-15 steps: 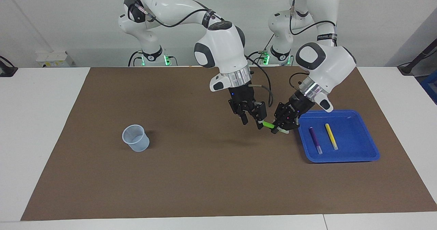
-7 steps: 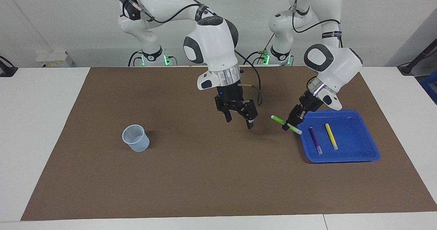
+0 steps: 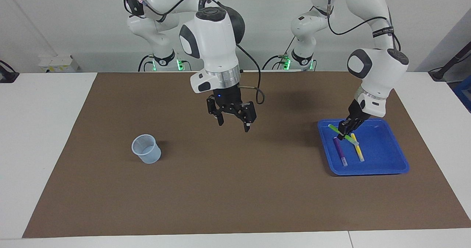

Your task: Right arm passes pens to left for tray arrangement

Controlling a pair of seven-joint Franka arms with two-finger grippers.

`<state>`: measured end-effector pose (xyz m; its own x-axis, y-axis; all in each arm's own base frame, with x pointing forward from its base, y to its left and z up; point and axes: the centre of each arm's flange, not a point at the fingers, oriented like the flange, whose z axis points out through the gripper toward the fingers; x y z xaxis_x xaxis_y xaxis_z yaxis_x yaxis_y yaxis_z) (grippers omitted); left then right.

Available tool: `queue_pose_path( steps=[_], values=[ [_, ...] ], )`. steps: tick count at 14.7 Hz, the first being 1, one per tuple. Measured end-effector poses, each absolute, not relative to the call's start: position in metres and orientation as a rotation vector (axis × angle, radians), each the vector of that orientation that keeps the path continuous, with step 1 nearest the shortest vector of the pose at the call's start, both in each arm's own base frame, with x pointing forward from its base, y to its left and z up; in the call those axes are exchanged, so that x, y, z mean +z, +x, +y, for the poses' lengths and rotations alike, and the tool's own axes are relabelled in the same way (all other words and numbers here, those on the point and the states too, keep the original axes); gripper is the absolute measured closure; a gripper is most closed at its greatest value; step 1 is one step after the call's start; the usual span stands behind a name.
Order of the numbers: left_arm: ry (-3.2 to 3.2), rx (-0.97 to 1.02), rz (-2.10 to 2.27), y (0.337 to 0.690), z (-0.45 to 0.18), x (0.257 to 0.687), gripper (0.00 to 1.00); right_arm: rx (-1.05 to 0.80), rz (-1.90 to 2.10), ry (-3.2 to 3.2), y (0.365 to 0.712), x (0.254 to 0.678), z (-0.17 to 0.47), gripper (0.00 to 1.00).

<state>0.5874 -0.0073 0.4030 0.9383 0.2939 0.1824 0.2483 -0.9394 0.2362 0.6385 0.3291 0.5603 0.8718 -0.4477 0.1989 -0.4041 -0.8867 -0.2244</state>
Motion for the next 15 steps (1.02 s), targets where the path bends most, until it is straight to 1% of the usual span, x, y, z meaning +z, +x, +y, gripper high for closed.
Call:
queue_pose_path(
  steps=[6,10,12,15],
  values=[
    [3.113,0.302,0.022,0.59,0.05,0.373,0.82,-0.26,0.523,-3.044,0.641,0.58,0.24,0.0],
    [3.2,0.29,-0.096,0.617,0.086,0.358,0.82,-0.221,0.216,-3.16,0.639,0.584,0.142,0.0],
    [3.2,0.228,-0.096,0.632,0.108,0.35,0.82,-0.196,0.102,-3.195,0.632,0.594,0.097,0.0],
    [3.191,0.188,-0.093,0.641,0.117,0.338,0.82,-0.11,0.041,-3.231,0.611,0.613,0.059,0.0]
  ],
)
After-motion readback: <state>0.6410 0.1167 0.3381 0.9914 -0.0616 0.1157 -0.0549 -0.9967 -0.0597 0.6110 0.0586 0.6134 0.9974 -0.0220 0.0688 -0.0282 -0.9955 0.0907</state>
